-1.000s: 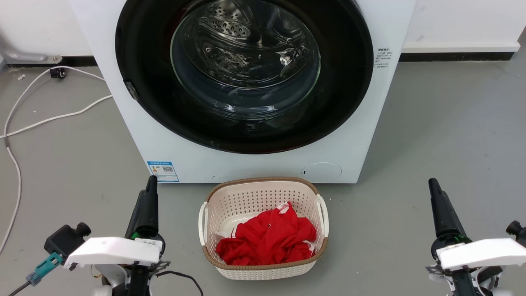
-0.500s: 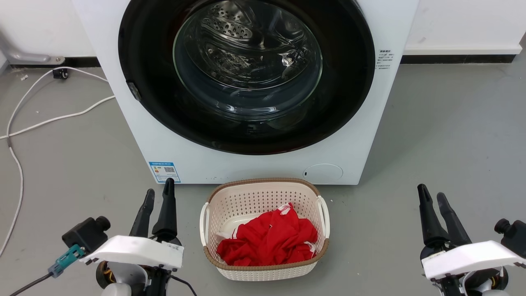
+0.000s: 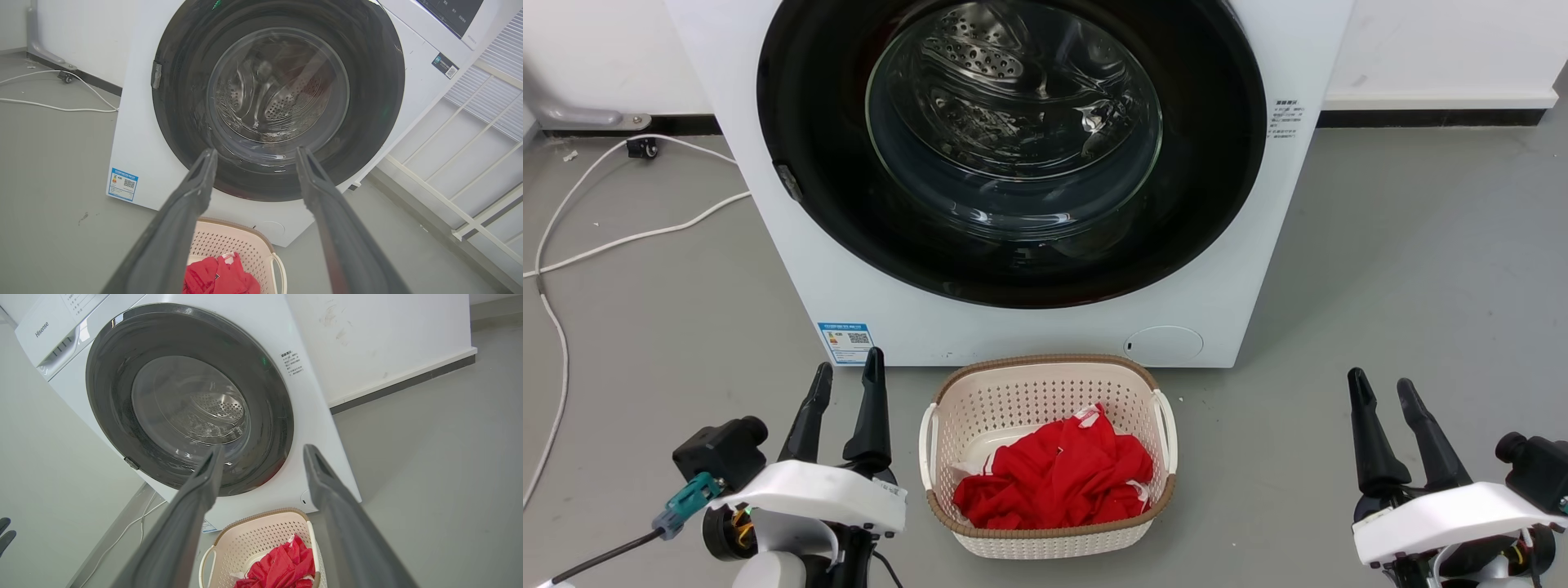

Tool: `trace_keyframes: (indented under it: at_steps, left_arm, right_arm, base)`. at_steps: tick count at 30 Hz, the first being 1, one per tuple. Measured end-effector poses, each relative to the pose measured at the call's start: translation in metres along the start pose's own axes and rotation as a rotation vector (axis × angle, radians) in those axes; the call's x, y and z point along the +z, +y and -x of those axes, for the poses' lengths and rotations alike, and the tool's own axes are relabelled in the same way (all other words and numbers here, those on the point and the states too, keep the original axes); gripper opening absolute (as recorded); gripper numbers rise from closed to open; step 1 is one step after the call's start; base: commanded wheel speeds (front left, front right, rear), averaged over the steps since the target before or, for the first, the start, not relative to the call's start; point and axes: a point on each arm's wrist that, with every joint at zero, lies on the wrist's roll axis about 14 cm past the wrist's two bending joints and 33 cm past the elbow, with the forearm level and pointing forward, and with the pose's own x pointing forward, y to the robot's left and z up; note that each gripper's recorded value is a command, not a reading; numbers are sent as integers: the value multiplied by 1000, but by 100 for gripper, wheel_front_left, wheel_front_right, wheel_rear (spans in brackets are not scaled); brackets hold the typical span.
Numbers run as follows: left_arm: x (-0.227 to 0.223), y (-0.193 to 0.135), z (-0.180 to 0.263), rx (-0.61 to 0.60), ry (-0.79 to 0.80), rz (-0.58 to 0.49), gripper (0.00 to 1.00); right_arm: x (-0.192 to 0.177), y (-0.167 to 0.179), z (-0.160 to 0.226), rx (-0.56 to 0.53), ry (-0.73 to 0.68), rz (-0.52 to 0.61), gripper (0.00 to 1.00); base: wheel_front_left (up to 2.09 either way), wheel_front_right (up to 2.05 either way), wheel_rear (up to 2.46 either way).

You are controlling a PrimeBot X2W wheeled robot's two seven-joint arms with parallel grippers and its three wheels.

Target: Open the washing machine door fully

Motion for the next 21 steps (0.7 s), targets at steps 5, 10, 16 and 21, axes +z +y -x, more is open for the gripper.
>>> trace_keyframes:
  at_steps: [5, 10, 16, 21]
  left_arm:
    - [-1, -2, -1, -11, -2, -66, 100]
    - [-3, -4, -1, -20, 1, -124, 100]
    - [-4, -6, -2, -28, -4, -188, 100]
    - [-5, -9, -2, -42, -10, -249, 100]
  right_arm:
    - [1, 1, 0, 5, -1, 56, 100]
    - [0, 1, 2, 7, 4, 108, 100]
    - [-2, 1, 4, 11, 10, 165, 100]
    - [-1, 3, 4, 20, 6, 222, 100]
  base:
    - [0, 0, 0]
    - [0, 0, 0]
    - [0, 0, 0]
    - [0, 0, 0]
